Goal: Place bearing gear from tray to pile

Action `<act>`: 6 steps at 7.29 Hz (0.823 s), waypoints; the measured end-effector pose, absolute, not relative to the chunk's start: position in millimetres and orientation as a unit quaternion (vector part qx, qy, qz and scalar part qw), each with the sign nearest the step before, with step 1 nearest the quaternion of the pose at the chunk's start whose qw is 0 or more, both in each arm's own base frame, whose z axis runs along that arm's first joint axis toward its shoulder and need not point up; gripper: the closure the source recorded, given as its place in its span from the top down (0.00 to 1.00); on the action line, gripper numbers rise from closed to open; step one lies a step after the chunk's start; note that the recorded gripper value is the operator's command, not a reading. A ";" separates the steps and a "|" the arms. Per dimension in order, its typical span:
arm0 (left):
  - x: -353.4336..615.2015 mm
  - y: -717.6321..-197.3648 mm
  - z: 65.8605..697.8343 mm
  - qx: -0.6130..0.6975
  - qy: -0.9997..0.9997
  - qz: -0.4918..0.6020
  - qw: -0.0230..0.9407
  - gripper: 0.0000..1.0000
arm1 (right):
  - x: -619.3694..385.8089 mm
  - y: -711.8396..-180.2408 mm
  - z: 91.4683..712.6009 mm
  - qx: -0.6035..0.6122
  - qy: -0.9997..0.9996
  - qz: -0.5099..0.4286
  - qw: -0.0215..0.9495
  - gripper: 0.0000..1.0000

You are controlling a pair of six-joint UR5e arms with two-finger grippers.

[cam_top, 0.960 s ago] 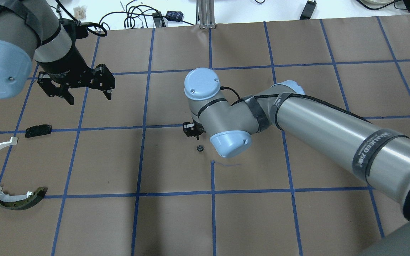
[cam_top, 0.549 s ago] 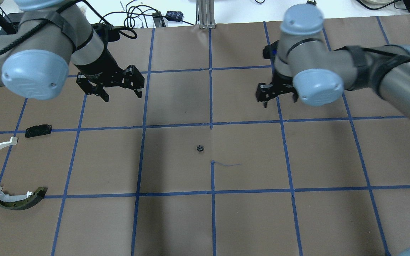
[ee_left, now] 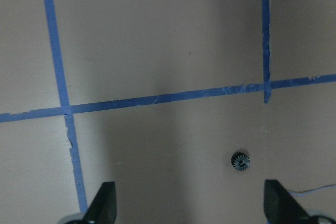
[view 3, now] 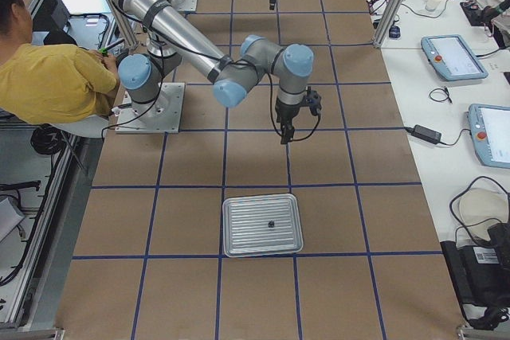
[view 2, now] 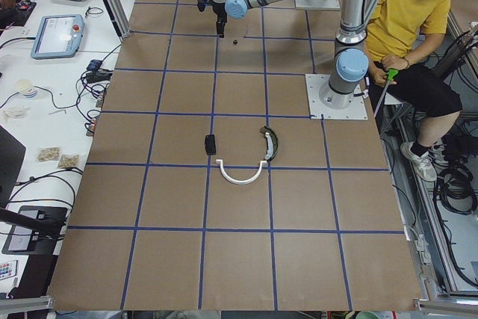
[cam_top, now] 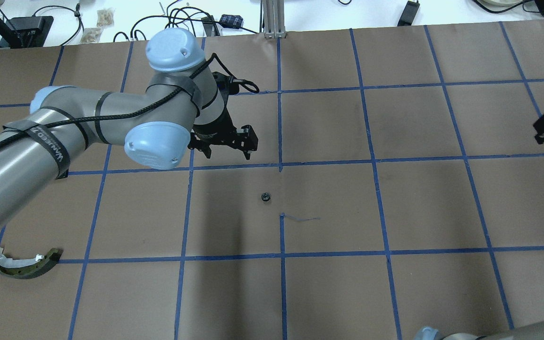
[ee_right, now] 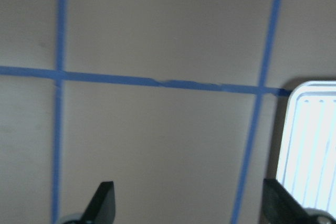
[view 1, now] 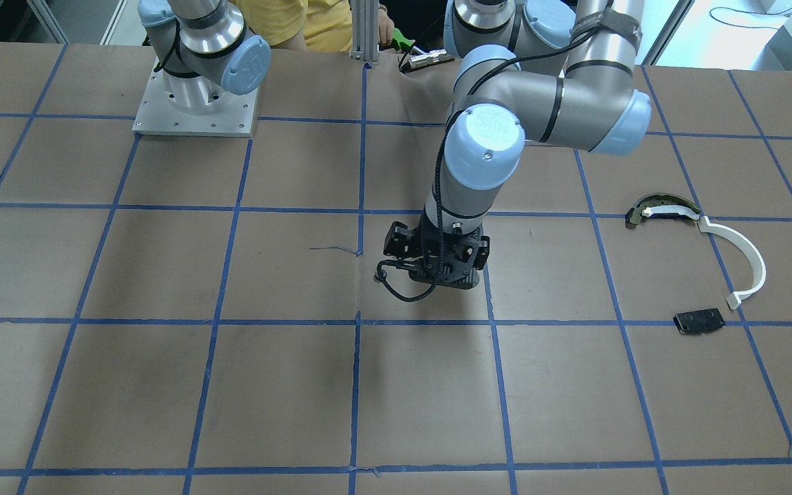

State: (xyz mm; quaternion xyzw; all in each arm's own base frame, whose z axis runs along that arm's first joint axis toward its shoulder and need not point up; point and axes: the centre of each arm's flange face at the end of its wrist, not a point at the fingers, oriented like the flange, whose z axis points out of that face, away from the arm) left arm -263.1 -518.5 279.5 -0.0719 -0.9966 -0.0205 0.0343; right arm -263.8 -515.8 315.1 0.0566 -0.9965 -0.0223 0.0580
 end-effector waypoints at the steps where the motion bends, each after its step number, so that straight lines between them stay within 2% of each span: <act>1: -279.3 -515.1 259.3 -0.086 -0.996 -0.027 0.027 1.00 | -330.7 -497.6 292.8 0.069 -0.995 -0.015 0.068 1.00; 3: -306.9 -511.4 221.9 -0.111 -0.993 -0.035 0.021 1.00 | -426.9 -474.4 245.2 0.090 -0.993 0.019 0.072 0.99; 4: -316.9 -509.4 205.6 -0.119 -0.992 -0.040 0.019 1.00 | -456.4 -478.7 228.8 0.102 -0.991 0.029 0.075 0.94; 6: -329.0 -504.0 183.5 -0.132 -0.990 -0.055 0.016 0.94 | -488.3 -486.5 204.1 0.124 -0.989 0.031 0.071 0.92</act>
